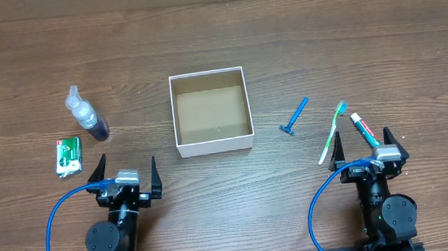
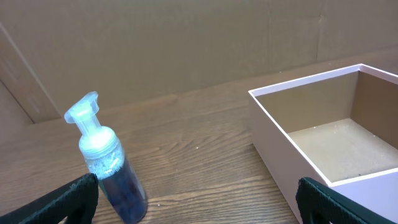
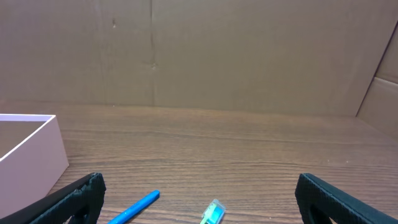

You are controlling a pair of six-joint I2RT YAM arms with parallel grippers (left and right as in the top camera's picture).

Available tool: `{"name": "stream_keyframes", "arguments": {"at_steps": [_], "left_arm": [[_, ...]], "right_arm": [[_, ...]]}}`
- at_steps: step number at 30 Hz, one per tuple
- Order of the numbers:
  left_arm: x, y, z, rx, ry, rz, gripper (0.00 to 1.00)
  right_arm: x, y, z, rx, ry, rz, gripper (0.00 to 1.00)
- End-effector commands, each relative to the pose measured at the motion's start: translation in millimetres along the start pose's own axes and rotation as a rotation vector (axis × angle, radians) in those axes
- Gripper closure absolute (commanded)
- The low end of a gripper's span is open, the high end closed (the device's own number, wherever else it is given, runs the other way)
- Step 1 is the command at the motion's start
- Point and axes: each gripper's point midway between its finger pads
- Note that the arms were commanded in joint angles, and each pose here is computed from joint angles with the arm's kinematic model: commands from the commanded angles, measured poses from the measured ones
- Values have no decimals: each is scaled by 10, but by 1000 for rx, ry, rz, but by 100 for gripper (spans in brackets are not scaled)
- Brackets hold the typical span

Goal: Pack container

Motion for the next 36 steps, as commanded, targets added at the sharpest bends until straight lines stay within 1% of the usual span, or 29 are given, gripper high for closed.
{"name": "stream_keyframes", "arguments": {"at_steps": [1,17,24,27,31,36], "left_arm": [[24,-5,-4,-5,-10,-13,0],[16,-5,-6,-7,-11,-8,0],[20,-5,-7,-7,-12,-10,0],[26,-6,-8,-6,-103,-13,0],[76,-45,-30,24,-236,-37,0],[200,-232,-402,45,-296,-70,0]], "right_arm": [[-21,0,13,-6,1,12,0],[-1,0,20,-3,6,0,0],[11,1,22,-2,142,-7,0],[70,-5,15,5,153,-41,0],[73,-32,-4,54,187,-43,0],[107,-41,-231,106,201,-65,0]]}}
Point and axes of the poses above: each gripper's point midway between its finger pads, its own y axis out along the fingers, its own x axis along the line the jaws close on, z = x × y, and after that the axes turned 1 degree about y, right-handed
